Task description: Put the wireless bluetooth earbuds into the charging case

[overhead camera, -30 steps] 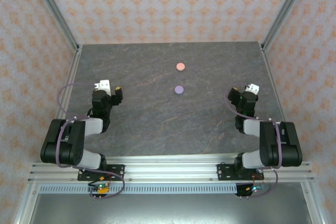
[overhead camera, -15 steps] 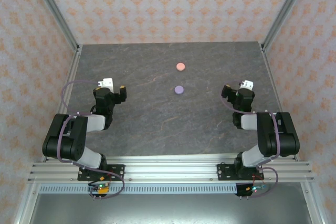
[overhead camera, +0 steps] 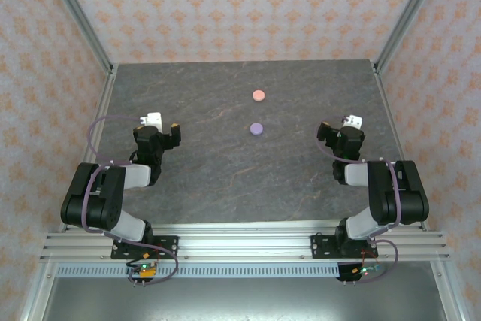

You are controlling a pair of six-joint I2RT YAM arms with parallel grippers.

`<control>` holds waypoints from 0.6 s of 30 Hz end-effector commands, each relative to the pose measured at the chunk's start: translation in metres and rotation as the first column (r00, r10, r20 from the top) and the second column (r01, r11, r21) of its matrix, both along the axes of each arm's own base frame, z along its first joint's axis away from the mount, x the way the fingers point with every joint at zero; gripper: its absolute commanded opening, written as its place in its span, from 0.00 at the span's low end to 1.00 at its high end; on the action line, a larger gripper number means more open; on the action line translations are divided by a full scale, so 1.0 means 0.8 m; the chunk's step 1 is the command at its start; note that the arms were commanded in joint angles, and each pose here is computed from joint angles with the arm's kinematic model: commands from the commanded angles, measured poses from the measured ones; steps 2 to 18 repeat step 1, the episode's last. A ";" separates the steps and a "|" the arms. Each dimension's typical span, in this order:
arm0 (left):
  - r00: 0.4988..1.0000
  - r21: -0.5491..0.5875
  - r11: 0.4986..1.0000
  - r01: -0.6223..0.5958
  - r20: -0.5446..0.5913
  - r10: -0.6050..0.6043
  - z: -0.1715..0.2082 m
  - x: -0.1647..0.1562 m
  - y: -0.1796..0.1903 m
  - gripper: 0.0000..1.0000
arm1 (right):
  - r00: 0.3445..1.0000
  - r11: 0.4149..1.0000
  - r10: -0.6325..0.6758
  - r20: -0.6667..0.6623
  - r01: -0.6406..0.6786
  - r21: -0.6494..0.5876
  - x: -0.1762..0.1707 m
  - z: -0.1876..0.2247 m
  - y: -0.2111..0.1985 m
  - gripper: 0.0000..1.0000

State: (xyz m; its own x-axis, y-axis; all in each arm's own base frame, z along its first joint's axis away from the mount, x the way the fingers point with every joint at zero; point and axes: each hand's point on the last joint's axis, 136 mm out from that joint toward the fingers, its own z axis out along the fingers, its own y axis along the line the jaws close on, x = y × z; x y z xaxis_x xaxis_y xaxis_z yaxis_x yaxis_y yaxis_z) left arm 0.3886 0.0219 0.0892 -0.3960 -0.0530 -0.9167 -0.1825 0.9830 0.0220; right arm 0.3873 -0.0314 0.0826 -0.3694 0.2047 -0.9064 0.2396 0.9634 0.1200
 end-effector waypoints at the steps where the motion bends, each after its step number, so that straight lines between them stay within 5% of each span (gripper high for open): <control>1: 1.000 0.024 1.000 -0.019 0.005 0.019 0.006 0.005 0.005 1.00 | 1.000 1.000 -0.004 0.012 0.004 -0.018 0.006 0.007 -0.001 0.99; 18: 1.000 0.024 1.000 -0.019 0.005 0.019 0.006 0.005 0.005 1.00 | 1.000 1.000 -0.004 0.012 0.004 -0.018 0.006 0.007 -0.001 0.99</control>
